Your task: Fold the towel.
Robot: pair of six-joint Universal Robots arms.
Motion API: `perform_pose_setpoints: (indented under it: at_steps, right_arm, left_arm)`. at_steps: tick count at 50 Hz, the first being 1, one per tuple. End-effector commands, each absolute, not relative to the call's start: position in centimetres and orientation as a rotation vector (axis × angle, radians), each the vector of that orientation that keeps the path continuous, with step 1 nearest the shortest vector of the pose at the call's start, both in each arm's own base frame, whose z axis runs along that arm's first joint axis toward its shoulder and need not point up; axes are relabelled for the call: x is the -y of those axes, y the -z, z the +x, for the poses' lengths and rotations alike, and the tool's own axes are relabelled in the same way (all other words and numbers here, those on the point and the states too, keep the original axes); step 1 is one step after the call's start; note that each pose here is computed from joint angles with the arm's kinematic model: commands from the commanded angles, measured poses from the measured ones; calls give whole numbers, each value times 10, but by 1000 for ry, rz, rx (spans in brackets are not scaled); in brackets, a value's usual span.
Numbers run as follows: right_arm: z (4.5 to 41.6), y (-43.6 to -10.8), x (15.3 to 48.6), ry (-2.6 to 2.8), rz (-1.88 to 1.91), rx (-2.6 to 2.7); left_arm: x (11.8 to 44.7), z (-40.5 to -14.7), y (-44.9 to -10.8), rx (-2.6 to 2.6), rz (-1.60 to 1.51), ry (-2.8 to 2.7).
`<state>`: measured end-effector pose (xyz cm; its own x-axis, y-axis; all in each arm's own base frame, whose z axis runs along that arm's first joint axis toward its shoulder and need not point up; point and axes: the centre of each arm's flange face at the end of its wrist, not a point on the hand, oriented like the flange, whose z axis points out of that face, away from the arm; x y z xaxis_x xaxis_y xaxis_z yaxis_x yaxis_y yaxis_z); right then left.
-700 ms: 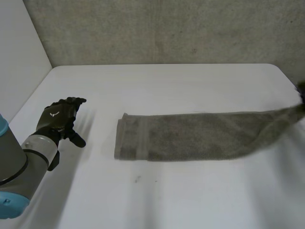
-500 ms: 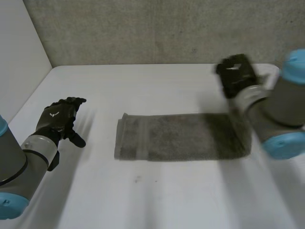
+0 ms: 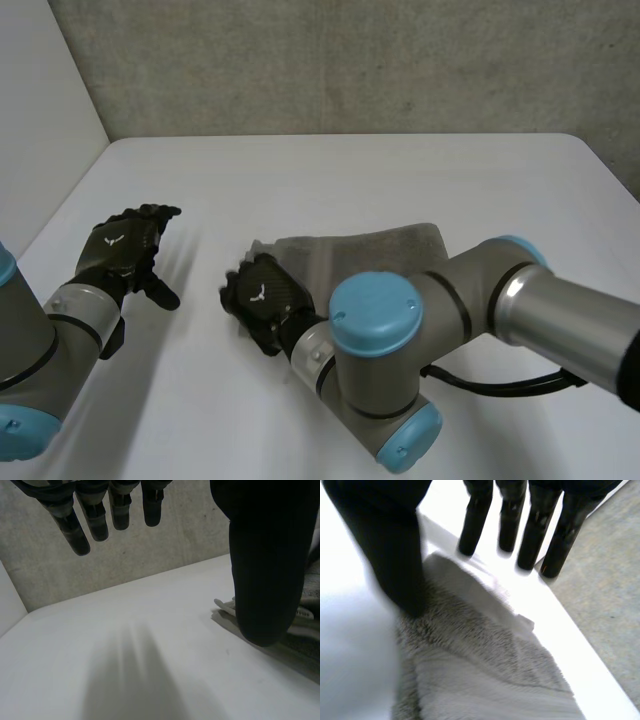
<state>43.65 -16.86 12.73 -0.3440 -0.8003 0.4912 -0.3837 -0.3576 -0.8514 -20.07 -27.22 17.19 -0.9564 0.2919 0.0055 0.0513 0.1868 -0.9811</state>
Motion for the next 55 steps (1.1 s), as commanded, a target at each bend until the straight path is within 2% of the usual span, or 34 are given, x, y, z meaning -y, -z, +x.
perform_pose_setpoints:
  at_steps: [1,2,5,7,11,13,21,30,42,50,52,53,55]
  right_arm:
    - [412,-179,188,1862,-1397,-1612]
    - [400,-191,200,1890,-1331,-1648]
    - [389,-200,208,1903,-1270,-1680]
    - [367,-212,218,1911,-1184,-1746]
    - [343,-208,227,1877,-1158,-1862]
    - [317,-193,234,1799,-1146,-2015]
    - [268,-146,242,1671,-1087,-2249]
    - [246,-118,253,1727,-1018,-2309]
    - [241,-112,277,1836,-966,-2292]
    - [254,-149,302,2010,-951,-2165]
    - [283,-168,296,2045,-996,-2044]
    - [283,-168,296,2045,-996,-2044]
    - [328,-184,274,2043,-1082,-1872]
  left_arm:
    - [272,-205,-176,2243,-345,-1870]
    - [272,-205,-176,2243,-345,-1870]
    - [273,-206,-178,2231,-351,-1877]
    - [272,-214,-184,2188,-377,-1897]
    - [266,-227,-189,2138,-421,-1899]
    - [264,-233,-191,2116,-443,-1898]
    - [247,-274,-189,2022,-566,-1839]
    - [245,-288,-196,1969,-587,-1846]
    - [240,-286,-194,1977,-585,-1834]
    - [239,-283,-197,1977,-575,-1845]
    - [241,-281,-202,1975,-556,-1869]
    - [241,-281,-202,1975,-556,-1869]
    - [242,-279,-204,1978,-542,-1884]
